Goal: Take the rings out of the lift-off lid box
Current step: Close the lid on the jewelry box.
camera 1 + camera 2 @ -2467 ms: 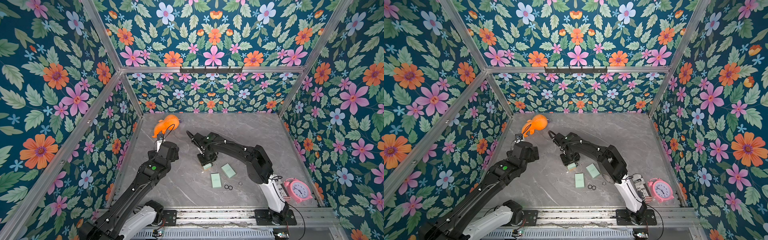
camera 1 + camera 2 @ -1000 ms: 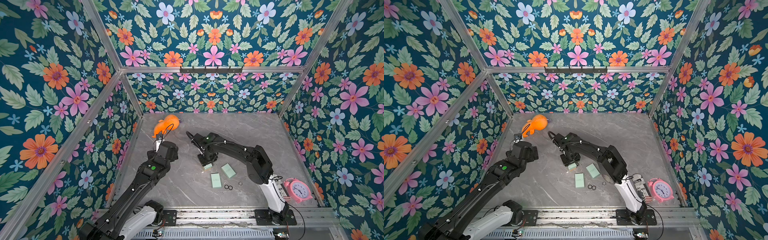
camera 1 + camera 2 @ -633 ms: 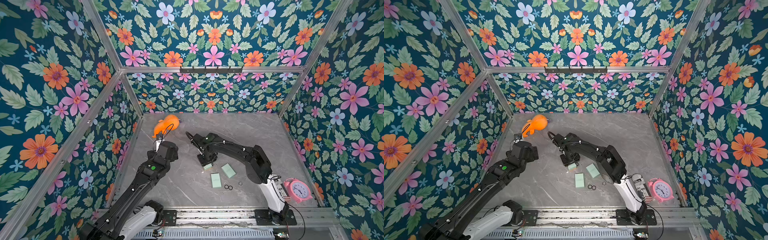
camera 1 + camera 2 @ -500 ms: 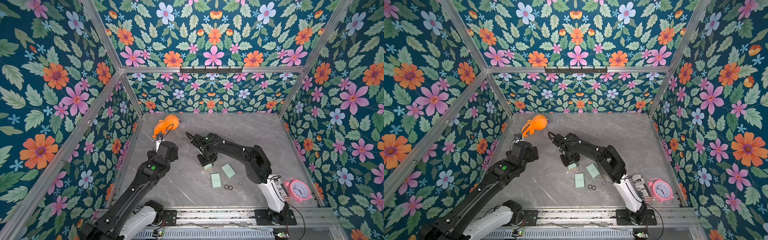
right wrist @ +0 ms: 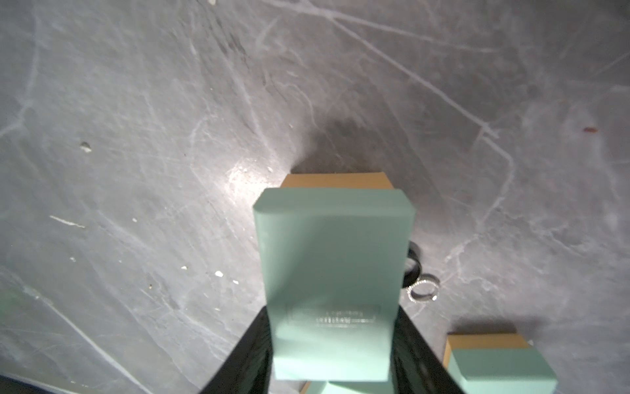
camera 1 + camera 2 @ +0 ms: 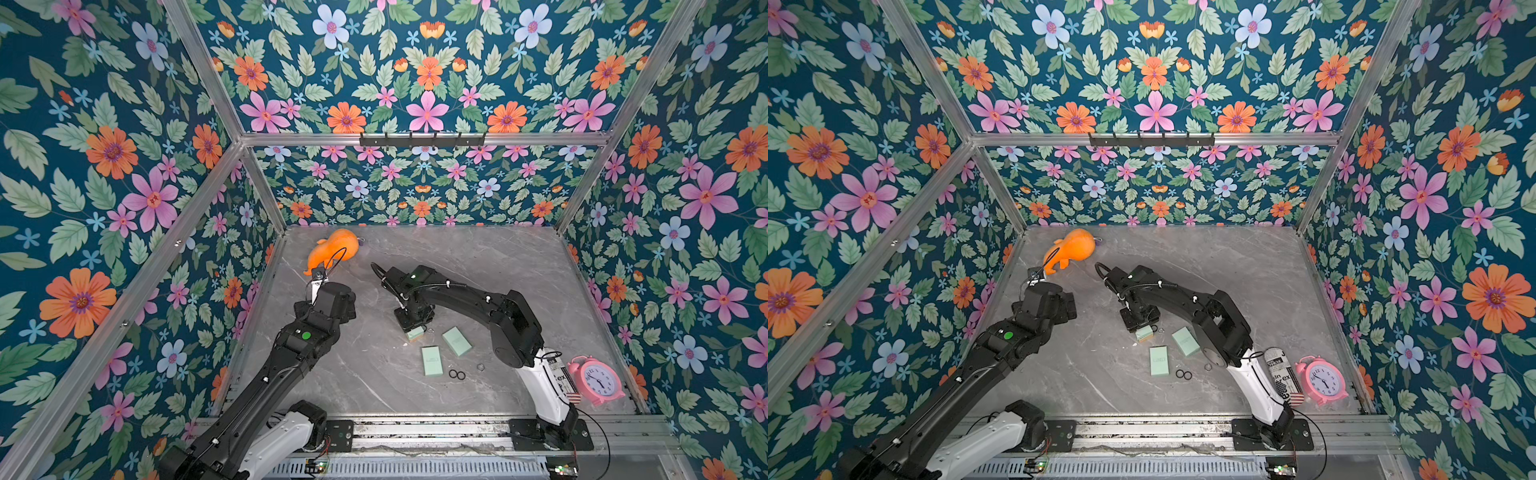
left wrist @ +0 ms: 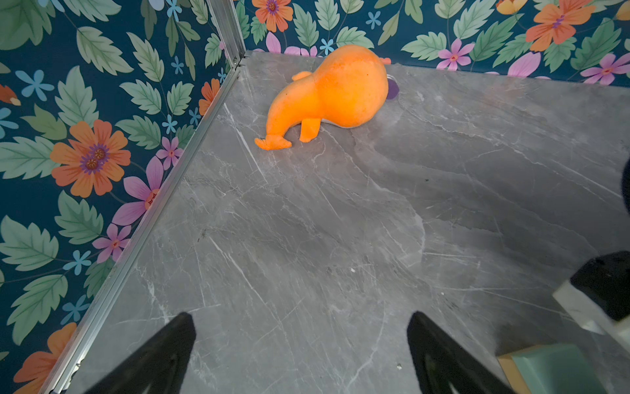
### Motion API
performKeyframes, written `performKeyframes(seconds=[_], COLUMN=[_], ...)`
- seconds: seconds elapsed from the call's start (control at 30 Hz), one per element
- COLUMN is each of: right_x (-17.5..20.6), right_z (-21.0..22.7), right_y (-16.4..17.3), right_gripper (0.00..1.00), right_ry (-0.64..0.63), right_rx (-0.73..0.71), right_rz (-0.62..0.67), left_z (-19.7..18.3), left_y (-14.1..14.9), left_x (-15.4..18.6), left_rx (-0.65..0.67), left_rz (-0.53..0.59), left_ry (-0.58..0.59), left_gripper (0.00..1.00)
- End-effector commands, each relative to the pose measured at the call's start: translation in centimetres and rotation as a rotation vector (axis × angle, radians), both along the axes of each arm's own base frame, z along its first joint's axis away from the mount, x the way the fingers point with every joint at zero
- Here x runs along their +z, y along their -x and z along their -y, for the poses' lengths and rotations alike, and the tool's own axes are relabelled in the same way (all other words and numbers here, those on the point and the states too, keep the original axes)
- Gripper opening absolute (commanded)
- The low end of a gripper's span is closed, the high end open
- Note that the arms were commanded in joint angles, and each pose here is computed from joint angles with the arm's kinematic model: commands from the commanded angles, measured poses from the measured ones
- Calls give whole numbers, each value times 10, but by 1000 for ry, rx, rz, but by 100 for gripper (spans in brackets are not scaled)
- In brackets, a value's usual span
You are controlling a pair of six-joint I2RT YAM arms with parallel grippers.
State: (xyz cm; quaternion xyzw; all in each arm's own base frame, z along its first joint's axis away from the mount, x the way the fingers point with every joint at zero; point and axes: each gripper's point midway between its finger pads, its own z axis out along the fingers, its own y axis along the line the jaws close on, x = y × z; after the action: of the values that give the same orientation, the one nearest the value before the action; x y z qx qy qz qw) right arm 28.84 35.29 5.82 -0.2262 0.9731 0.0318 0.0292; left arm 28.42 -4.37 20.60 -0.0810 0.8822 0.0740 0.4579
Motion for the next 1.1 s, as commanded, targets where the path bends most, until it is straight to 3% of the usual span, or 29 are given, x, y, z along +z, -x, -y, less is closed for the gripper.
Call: performKeyframes(seconds=[0.0, 1.07], right_x=[5, -5], right_z=[5, 6], right_y=[2, 4], right_gripper=[31, 36], right_ry=[16, 27], right_rx=[1, 9], right_rz=[0, -15], left_z=[-3, -3], left_y=[1, 1], left_x=[0, -1], left_rx=[3, 2], left_rz=[-9, -13], left_ry=[-17, -14], left_gripper=[99, 100])
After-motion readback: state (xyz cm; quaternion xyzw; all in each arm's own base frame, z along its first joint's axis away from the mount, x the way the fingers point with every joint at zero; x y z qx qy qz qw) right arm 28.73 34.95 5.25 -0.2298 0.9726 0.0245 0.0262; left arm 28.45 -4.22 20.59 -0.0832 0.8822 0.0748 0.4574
